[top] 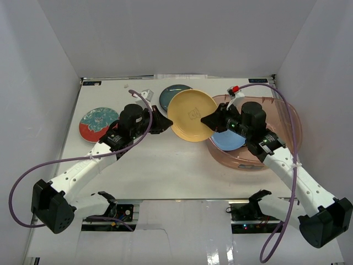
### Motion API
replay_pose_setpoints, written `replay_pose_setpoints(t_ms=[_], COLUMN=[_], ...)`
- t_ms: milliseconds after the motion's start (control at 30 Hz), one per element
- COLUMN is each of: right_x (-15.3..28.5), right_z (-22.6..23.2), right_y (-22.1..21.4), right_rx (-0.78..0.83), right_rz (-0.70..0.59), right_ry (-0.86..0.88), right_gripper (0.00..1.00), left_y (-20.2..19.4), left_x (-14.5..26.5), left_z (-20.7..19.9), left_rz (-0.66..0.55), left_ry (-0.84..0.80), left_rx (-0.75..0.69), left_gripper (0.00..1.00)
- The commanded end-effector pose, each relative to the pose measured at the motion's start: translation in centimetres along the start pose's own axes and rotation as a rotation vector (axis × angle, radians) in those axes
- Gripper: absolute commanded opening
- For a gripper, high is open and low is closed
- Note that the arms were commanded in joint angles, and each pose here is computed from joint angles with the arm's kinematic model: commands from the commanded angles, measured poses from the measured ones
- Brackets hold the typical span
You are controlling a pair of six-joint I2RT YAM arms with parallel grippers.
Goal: Place the plates into the plastic bin on the countertop
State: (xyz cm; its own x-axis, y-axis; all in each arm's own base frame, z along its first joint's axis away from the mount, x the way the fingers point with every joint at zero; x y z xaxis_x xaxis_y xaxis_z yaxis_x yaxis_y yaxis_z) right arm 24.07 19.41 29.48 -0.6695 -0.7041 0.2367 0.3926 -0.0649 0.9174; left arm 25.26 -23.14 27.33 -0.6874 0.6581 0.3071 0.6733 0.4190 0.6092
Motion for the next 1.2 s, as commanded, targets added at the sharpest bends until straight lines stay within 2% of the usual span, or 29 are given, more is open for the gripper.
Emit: replay_pose_setpoints(t_ms=[0,33,67,167,333,400,767,800,833,900,933,1000,1100,1167], right_x=[0.6,1.0,1.4,3.0,5.6,5.7,5.7,5.7,5.7,6.3,6.7,7.4,7.8,7.7], right_z=[-2.8,-3.7,-4.4,-6.8,-11.4,-12.4,-15.4,-15.6,-15.8,-16.3,-16.5,-16.6,-17.3,-17.3], right_y=[3.4,3.7,3.6,3.9,2.3,0.7,-5.5,-5.7,-6.0,-6.2,-6.0,-5.7,-6.2,-6.6], right_rx=[0.015,0.012,0.007,-0.035,-0.119,-0.13,-0.215,-0.221,-0.223,-0.206,-0.189,-0.172,-0.16,-0.165], right_rz=[-0.131,-0.141,-0.143,-0.164,-0.156,-0.095,0.065,0.076,0.089,0.109,0.105,0.094,0.114,0.128], right_ry=[-0.263,-0.313,-0.355,-0.435,-0.548,-0.577,-0.594,-0.598,-0.604,-0.647,-0.682,-0.713,-0.759,-0.754], right_gripper=[0.08,0.08,0.08,0.08,0.08,0.08,0.09,0.12,0.31,0.51,0.66,0.84,0.91,0.91], left_y=[0.9,1.1,1.2,1.5,1.3,1.0,0.8,0.6,0.5,0.5,0.5,0.6,0.7,0.7], left_x=[0.8,0.9,0.9,1.4,1.8,1.9,2.0,2.0,1.9,1.9,2.0,2.0,2.0,1.7], left_z=[-2.6,-2.5,-2.4,-2.0,-1.5,-1.3,-0.6,-0.4,-0.3,-0.1,-0.1,-0.2,-0.3,-0.1], left_rz=[-0.007,-0.02,-0.032,-0.062,-0.072,-0.063,-0.073,-0.068,-0.065,-0.068,-0.072,-0.077,-0.082,-0.087], left_ry=[-0.089,-0.08,-0.069,-0.039,-0.027,-0.027,-0.007,-0.004,-0.003,0.002,0.003,0.0,-0.001,0.005], left_rx=[-0.042,-0.046,-0.05,-0.066,-0.07,-0.069,-0.089,-0.09,-0.091,-0.096,-0.097,-0.099,-0.1,-0.093], left_gripper=[0.29,0.5,0.59,0.74,0.76,0.76,0.77,0.77,0.77,0.77,0.77,0.77,0.77,0.77])
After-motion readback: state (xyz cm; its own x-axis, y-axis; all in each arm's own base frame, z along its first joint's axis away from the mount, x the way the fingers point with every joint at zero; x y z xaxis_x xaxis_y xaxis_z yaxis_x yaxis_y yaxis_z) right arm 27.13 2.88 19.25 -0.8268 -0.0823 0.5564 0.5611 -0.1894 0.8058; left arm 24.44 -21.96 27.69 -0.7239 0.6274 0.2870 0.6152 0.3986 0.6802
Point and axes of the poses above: each gripper's point midway between its finger pads, its own x axis back along the fingers, its own z axis along the line the jaws close on, y = z × x, the point moved 5 cm from there along x, back along the fingers, and after that the axes turned 10 degrees about x, right-handed, at the moved point
